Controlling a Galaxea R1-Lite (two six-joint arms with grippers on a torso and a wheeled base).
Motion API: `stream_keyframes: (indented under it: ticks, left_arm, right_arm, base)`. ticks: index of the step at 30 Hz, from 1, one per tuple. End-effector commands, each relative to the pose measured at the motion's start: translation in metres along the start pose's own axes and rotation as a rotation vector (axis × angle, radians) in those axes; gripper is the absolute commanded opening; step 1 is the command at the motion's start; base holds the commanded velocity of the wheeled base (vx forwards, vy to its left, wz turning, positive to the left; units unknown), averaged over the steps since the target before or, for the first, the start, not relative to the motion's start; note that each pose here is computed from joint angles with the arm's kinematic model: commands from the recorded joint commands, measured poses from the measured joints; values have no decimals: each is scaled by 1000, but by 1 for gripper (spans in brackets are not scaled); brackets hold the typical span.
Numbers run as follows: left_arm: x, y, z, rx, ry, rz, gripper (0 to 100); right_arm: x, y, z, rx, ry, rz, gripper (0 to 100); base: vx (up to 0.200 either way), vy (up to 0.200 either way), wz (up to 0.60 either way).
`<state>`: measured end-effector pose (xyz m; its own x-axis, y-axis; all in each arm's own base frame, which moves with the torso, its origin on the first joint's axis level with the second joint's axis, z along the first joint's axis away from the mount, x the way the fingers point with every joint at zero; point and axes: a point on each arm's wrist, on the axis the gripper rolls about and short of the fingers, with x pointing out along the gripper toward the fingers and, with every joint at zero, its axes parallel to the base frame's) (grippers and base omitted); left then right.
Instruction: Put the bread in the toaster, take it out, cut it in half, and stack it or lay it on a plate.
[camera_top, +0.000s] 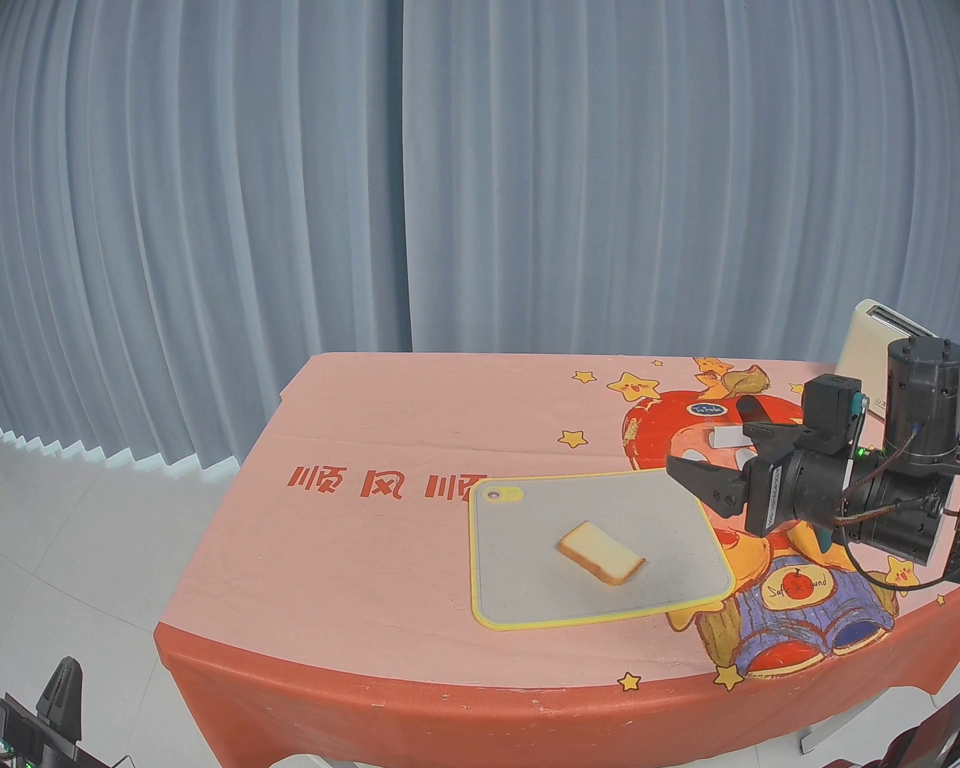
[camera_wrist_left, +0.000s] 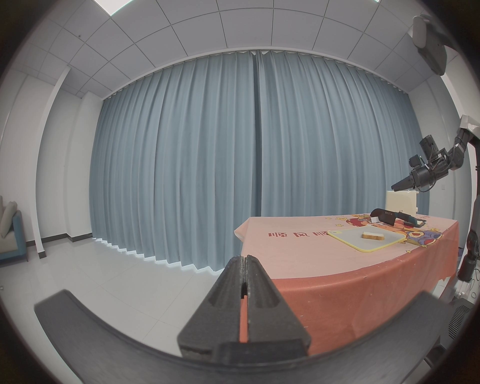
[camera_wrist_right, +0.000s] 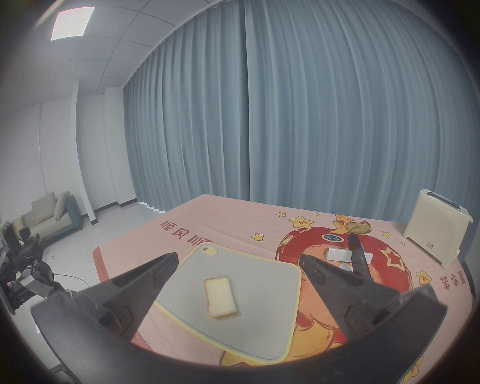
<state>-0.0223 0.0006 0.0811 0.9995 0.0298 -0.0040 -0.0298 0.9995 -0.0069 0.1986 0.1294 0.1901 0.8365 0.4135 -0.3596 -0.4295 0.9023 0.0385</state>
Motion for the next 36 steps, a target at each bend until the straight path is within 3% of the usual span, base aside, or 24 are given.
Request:
stream_keyframes:
  ticks: [1, 8, 36]
  left_arm:
    - [1, 0, -5, 0, 17, 1, 0]
    - [1, 0, -5, 0, 17, 1, 0]
    - [1, 0, -5, 0, 17, 1, 0]
  right_arm:
    - [3, -1, -3, 1, 14, -8, 100]
    - [5, -7, -3, 9, 7, -31, 100]
    - [11, -1, -16, -11, 67, -13, 100]
  base:
    - [0, 0, 0]
    - [0, 0, 0]
    - [0, 0, 0]
